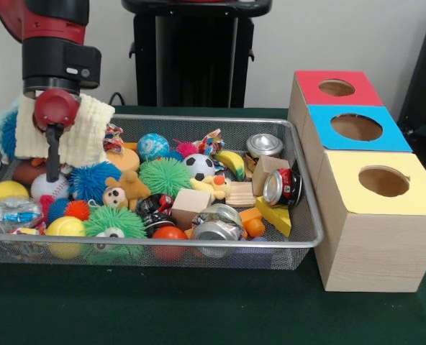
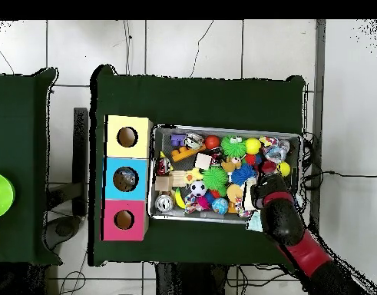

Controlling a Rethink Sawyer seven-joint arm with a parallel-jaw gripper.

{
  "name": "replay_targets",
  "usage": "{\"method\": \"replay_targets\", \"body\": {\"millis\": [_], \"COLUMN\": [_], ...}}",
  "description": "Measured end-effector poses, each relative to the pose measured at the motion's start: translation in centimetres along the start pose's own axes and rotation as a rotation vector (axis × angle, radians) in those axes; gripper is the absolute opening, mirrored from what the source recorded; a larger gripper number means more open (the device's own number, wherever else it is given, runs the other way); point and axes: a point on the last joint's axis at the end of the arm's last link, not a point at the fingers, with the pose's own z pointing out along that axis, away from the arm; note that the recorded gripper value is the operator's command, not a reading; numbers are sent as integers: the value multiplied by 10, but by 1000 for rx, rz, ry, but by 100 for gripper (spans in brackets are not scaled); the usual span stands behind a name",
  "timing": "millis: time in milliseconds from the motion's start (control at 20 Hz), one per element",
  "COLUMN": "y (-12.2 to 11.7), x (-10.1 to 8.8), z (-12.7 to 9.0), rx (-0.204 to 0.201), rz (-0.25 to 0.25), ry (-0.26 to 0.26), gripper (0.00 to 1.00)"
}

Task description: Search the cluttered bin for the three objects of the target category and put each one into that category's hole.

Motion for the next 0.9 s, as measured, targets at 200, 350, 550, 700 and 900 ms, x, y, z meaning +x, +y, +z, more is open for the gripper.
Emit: {"method": "replay_targets", "body": {"millis": [200,350,550,700,900], "y": [-17,-23,-24,-23,-19], "x": [-10,-15,-19,-23,-23], "z": [1,2,4,5,10], "rx": [13,16,17,15,12], "rz": [37,48,50,48,43], "ry": [15,21,17,10,7], "gripper": [100,100,100,100,100]}}
